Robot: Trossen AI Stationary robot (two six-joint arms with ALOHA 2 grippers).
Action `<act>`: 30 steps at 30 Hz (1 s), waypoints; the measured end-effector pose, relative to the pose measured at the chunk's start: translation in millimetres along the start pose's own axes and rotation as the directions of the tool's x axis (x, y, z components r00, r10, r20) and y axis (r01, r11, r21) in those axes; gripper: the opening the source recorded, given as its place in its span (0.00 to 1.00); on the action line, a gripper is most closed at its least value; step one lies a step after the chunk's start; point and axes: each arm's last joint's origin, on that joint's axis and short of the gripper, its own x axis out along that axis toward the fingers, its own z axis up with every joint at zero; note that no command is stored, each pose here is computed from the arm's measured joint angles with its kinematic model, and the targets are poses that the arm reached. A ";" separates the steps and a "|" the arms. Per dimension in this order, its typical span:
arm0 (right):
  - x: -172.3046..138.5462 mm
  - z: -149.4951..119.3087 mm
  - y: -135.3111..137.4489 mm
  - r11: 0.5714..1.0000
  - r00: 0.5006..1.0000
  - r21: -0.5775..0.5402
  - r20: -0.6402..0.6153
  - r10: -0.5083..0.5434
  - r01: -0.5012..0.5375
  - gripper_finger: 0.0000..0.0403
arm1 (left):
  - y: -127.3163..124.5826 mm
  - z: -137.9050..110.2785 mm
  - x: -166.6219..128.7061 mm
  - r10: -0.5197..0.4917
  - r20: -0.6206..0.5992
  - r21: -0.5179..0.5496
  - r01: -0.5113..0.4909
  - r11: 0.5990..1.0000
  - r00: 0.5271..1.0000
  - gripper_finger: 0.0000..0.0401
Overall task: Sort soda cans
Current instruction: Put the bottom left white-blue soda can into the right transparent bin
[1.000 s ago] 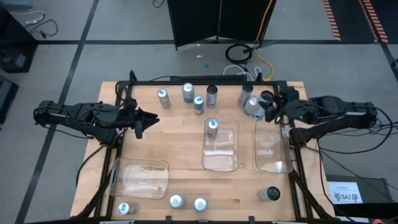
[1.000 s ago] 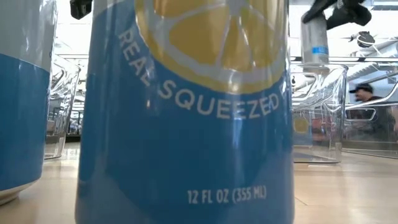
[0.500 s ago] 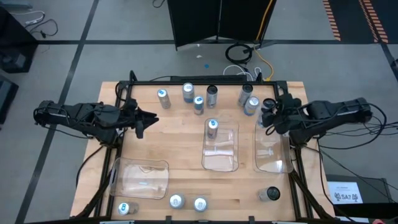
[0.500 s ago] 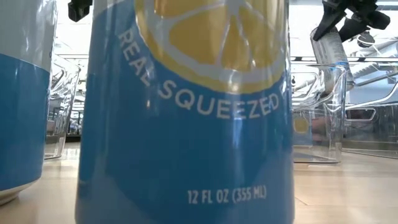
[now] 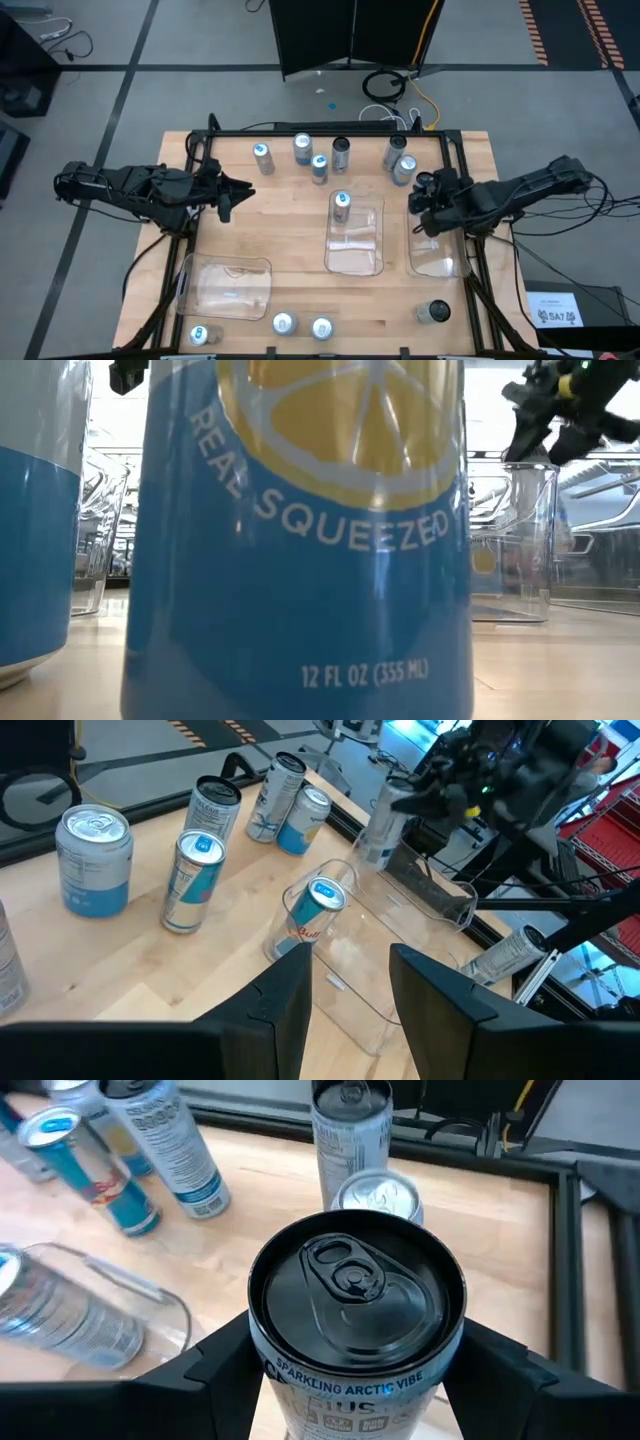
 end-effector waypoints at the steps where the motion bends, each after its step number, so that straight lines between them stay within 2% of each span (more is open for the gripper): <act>1: 3.9 -5.1 0.7 1.000 1.000 0.016 0.011 -0.002 0.001 0.60 | 0.0 0.0 0.0 0.000 0.000 0.000 0.000 1.000 1.000 0.36; 7: 23.1 -26.1 12.9 0.998 0.996 0.062 0.082 0.022 -0.027 0.60 | 0.0 0.0 0.1 0.000 0.001 -0.001 0.000 1.000 1.000 0.36; 11: 26.9 -27.1 20.4 0.994 0.978 0.098 0.206 0.025 -0.046 0.60 | -0.1 0.1 0.1 -0.001 0.001 -0.001 0.001 1.000 1.000 0.36; 13: 28.5 -27.0 23.0 0.992 0.976 0.114 0.215 0.025 -0.051 0.60 | -0.2 0.2 0.1 -0.002 0.003 -0.002 0.002 1.000 1.000 0.36; 16: 30.5 -30.4 23.7 0.998 0.986 0.062 0.163 0.014 -0.024 0.60 | -0.2 0.2 0.1 -0.002 0.003 -0.002 0.003 1.000 1.000 0.36; 21: 34.6 -34.6 28.4 0.999 0.985 -0.048 0.175 0.001 0.008 0.60 | -0.3 0.2 0.1 -0.003 0.003 -0.002 0.003 1.000 1.000 0.36; 30: 53.2 -56.2 46.7 0.996 0.983 -0.068 0.175 -0.048 0.060 0.60 | -0.2 0.2 0.1 -0.003 0.002 -0.002 0.003 1.000 1.000 0.36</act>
